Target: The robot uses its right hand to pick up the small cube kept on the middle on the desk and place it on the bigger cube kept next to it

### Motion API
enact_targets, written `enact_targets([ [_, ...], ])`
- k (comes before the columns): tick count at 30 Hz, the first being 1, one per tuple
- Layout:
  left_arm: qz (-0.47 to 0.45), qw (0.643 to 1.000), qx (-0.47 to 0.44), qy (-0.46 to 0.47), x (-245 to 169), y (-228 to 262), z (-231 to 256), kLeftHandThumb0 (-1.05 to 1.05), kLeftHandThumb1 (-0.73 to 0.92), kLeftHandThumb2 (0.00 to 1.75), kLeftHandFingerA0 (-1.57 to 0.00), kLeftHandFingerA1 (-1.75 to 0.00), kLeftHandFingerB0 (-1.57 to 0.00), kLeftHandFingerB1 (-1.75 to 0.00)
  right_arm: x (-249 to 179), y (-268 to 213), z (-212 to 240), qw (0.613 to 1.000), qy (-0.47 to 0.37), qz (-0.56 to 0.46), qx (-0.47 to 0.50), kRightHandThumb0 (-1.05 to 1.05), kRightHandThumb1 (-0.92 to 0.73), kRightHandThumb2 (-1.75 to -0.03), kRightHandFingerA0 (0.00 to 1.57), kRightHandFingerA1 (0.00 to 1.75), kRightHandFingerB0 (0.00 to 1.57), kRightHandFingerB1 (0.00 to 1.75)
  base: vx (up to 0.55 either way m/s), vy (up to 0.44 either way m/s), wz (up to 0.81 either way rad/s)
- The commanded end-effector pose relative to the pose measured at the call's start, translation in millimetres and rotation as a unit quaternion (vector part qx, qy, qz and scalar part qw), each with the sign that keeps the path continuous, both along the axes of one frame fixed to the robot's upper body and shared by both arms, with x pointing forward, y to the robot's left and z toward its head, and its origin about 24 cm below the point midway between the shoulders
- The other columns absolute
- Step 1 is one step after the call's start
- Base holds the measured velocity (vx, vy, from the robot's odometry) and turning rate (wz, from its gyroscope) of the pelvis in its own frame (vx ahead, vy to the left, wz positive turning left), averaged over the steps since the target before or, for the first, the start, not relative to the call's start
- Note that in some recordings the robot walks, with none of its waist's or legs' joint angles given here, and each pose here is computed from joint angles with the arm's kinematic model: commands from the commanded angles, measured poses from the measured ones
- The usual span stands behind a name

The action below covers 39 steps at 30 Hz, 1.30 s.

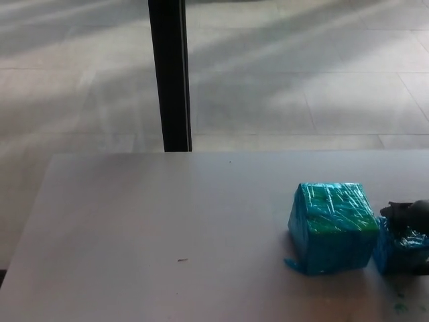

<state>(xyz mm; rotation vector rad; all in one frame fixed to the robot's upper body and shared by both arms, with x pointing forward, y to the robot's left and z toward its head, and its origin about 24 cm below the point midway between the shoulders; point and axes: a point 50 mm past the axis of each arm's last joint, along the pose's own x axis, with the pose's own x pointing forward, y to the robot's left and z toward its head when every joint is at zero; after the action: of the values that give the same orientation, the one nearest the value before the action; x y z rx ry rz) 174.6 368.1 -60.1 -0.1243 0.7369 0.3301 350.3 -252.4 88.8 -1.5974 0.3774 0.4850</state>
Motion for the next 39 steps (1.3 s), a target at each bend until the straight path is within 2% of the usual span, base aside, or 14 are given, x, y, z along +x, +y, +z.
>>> enact_targets([
  [1, 0.007, 1.000, 0.015, -0.002, 0, 8, 5, -0.90, 0.83, 0.66, -0.30, -0.36, -0.21, -0.31, -9, -15, -9, 0.985, 0.000, 0.053, -0.166, -0.32, -0.70, -0.63, 0.60, 1.43, 0.12, 0.41, 0.00, 0.000, 0.00],
  [6, -0.006, 1.000, 0.009, -0.008, 0, 8, 6, -0.90, 0.82, 0.65, -0.29, -0.36, -0.19, -0.30, -13, -18, -13, 0.975, -0.018, 0.076, -0.206, -0.34, -0.79, -0.66, 0.51, 1.39, 0.10, 0.44, 0.00, 0.000, 0.00],
  [7, -0.014, 1.000, 0.011, -0.006, 0, 8, 7, -0.89, 0.65, 1.02, -0.22, -0.47, -0.11, -0.41, -14, -18, -14, 0.974, -0.033, 0.094, -0.202, -0.33, -0.77, -0.67, 0.61, 1.45, 0.18, 0.43, 0.00, 0.000, 0.00],
  [10, -0.026, 1.000, 0.011, -0.009, -1, 7, 7, -0.92, 0.82, 0.66, -0.28, -0.37, -0.18, -0.30, -17, -17, -17, 0.972, -0.065, 0.144, -0.172, -0.27, -0.75, -0.66, 0.75, 1.57, 0.46, 0.37, 0.00, 0.000, 0.00],
  [12, -0.027, 1.000, 0.013, -0.007, -2, 7, 6, -0.91, 0.65, 1.03, -0.22, -0.47, -0.11, -0.40, -18, -14, -19, 0.970, -0.100, 0.162, -0.151, -0.37, -0.73, -0.65, 0.75, 1.63, 0.79, 0.66, 0.00, 0.000, 0.00],
  [16, -0.023, 1.000, 0.012, -0.009, 0, 7, 7, -0.90, 0.65, 1.02, -0.23, -0.47, -0.12, -0.41, -20, -3, -21, 0.971, -0.165, 0.156, -0.074, -0.40, -0.78, -0.65, 0.82, 1.73, 0.74, 1.24, 0.00, 0.000, 0.00],
  [18, -0.025, 1.000, 0.013, -0.008, 0, 7, 7, -0.91, 0.65, 1.03, -0.22, -0.47, -0.11, -0.41, -20, 0, -23, 0.970, -0.179, 0.152, -0.063, -0.36, -0.76, -0.67, 0.82, 1.68, 0.83, 0.90, 0.00, 0.000, 0.00],
  [24, -0.024, 1.000, 0.012, -0.009, 0, 7, 7, -0.91, 0.64, 1.02, -0.22, -0.47, -0.13, -0.41, -20, 2, -22, 0.976, -0.183, 0.120, -0.009, -0.32, -0.73, -0.69, 0.81, 1.62, 0.81, 0.92, 0.00, 0.000, 0.00],
  [25, -0.025, 1.000, 0.012, -0.008, 0, 7, 7, -0.93, 0.83, 0.66, -0.30, -0.36, -0.19, -0.29, -19, 0, -18, 0.974, -0.195, 0.113, 0.009, -0.29, -0.73, -0.73, 0.83, 1.61, 0.83, 0.98, 0.00, 0.000, 0.00],
  [26, -0.024, 1.000, 0.011, -0.008, 0, 7, 7, -0.91, 0.65, 1.03, -0.22, -0.47, -0.10, -0.40, -19, -1, -16, 0.974, -0.198, 0.110, 0.014, -0.38, -0.67, -0.76, 0.91, 1.56, 0.84, 1.15, 0.00, 0.000, 0.00],
  [27, -0.026, 1.000, 0.013, -0.009, -1, 7, 7, -0.93, 0.82, 0.66, -0.29, -0.36, -0.18, -0.29, -18, -2, -13, 0.973, -0.202, 0.108, 0.019, -0.31, -0.74, -0.73, 0.79, 1.67, 0.72, 1.34, 0.00, 0.000, 0.00],
  [29, -0.024, 1.000, 0.015, -0.009, -1, 8, 8, -0.93, 0.82, 0.66, -0.29, -0.36, -0.18, -0.29, -16, -1, -10, 0.971, -0.211, 0.111, 0.021, -0.30, -0.70, -0.74, 0.78, 1.69, 0.74, 1.35, 0.00, 0.000, 0.00],
  [38, -0.019, 1.000, 0.008, -0.010, -2, 8, 7, -0.92, 0.83, 0.66, -0.27, -0.36, -0.17, -0.29, -15, -16, 10, 0.958, -0.263, 0.094, 0.059, -0.31, -0.70, -0.67, 0.88, 1.66, 0.87, 0.84, 0.00, 0.000, 0.00],
  [39, -0.020, 1.000, 0.010, -0.009, -2, 8, 7, -0.92, 0.83, 0.66, -0.28, -0.36, -0.18, -0.29, -15, -19, 14, 0.956, -0.272, 0.097, 0.051, -0.32, -0.52, -0.98, 1.14, 1.28, 0.87, 0.95, 0.00, 0.000, 0.00],
])
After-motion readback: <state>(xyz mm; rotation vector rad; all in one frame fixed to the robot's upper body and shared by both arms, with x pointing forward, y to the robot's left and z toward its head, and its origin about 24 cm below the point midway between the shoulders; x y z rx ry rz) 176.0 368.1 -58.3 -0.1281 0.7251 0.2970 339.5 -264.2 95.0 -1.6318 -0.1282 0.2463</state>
